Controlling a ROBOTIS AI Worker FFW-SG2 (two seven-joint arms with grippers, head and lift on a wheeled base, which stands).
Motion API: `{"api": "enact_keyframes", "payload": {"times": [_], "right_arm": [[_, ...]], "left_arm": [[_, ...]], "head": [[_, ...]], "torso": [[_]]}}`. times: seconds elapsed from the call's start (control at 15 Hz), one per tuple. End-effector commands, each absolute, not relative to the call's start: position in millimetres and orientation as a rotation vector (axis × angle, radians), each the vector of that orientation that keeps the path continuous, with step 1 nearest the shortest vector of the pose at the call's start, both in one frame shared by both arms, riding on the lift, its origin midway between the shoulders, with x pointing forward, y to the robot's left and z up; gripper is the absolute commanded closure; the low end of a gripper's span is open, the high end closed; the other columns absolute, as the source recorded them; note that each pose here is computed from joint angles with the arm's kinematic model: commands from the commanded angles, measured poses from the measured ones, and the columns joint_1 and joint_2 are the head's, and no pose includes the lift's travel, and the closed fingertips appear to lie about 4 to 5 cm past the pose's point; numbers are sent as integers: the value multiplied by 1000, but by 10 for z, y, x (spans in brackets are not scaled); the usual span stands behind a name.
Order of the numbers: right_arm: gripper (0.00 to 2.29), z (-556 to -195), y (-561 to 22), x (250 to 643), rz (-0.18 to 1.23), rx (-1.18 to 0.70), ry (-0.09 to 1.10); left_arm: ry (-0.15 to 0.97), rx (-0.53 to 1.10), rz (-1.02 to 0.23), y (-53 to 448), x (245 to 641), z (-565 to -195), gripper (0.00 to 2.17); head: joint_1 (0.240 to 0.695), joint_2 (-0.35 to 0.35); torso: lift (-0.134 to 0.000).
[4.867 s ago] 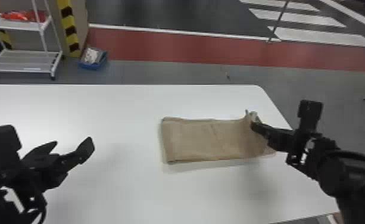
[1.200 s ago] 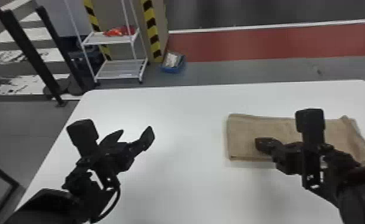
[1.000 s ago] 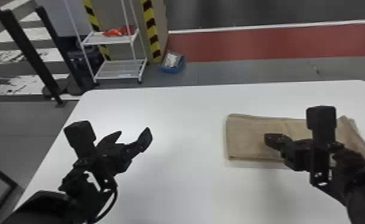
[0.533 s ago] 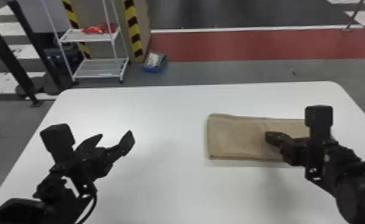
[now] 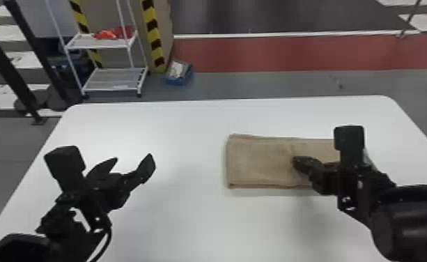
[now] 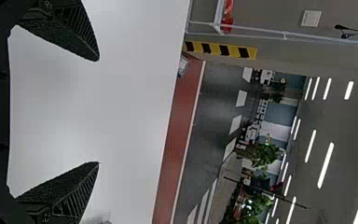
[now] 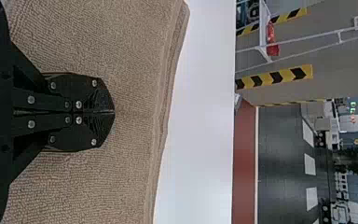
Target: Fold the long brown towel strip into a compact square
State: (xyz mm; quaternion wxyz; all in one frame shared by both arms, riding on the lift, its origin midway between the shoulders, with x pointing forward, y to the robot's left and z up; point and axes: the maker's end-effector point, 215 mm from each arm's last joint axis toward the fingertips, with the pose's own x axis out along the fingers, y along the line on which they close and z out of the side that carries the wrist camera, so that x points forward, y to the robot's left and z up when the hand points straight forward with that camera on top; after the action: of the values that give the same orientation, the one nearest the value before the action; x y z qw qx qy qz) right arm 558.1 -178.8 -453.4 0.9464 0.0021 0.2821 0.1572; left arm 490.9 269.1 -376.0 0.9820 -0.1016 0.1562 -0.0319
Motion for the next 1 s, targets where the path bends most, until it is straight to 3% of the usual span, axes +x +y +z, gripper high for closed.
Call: {"api": "enact_keyframes", "payload": {"times": [0.0,0.67,0.8,0.93], "right_arm": [[2243,-4533,-1561,5575,343,-6,575],[2243,-4472,-1000,5554,369,-2,561],[2243,-4360,-984,5578,371,12,524],[2067,-4045,-1102,5627,372,56,422]], "left_arm": [[314,-205,-63,2698,4910,-3757,87],[318,-206,-65,2715,4876,-3787,87],[318,-206,-64,2724,4877,-3785,87],[315,-206,-63,2725,4880,-3776,87]], "head": [[695,87],[695,170],[695,178],[695,180]], "torso": [[-125],[-125],[-125],[-125]]}}
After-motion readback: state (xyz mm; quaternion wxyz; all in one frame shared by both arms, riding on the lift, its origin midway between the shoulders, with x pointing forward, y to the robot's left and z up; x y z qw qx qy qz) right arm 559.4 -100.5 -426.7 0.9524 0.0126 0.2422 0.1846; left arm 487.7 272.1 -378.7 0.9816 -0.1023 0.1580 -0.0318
